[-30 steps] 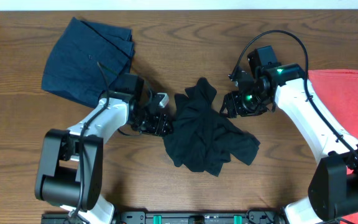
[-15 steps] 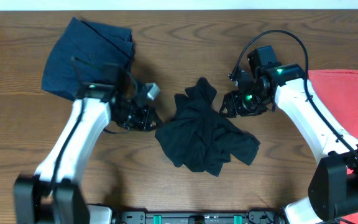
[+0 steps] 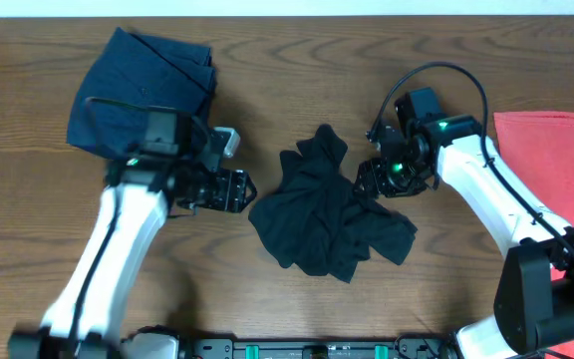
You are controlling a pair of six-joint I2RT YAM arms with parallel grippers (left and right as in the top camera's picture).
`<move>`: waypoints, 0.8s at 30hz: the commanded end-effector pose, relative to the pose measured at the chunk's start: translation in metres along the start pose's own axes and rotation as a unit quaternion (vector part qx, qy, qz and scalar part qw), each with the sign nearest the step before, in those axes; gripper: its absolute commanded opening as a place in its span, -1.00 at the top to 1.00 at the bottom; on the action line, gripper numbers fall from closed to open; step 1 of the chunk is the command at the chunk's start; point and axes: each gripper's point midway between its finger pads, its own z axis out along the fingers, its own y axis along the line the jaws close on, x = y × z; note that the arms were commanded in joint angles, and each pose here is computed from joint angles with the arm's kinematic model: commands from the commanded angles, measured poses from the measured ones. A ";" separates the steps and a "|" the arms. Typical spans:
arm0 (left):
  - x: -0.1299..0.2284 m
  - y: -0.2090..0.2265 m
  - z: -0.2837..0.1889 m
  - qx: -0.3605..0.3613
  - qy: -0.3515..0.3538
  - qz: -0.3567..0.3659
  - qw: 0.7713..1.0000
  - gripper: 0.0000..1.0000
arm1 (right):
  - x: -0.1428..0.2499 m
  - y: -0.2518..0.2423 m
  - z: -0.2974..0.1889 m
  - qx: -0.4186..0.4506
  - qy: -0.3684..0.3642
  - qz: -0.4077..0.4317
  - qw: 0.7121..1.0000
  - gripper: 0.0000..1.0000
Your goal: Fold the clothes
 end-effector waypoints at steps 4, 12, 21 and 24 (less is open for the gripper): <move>0.013 0.024 0.068 0.036 0.076 -0.031 0.996 -0.53 | 0.003 0.000 0.001 -0.007 0.003 0.001 1.000 -0.19; 0.017 0.004 0.088 0.134 0.091 -0.022 0.986 -0.39 | 0.003 0.000 0.001 -0.007 0.001 0.001 1.000 -0.18; 0.033 -0.007 0.078 0.157 0.130 -0.054 0.978 0.88 | 0.001 0.000 0.001 -0.007 -0.001 0.000 1.000 -0.18; 0.030 -0.019 0.063 0.172 0.133 -0.054 0.975 0.88 | 0.000 0.000 0.001 -0.007 -0.004 -0.002 1.000 -0.18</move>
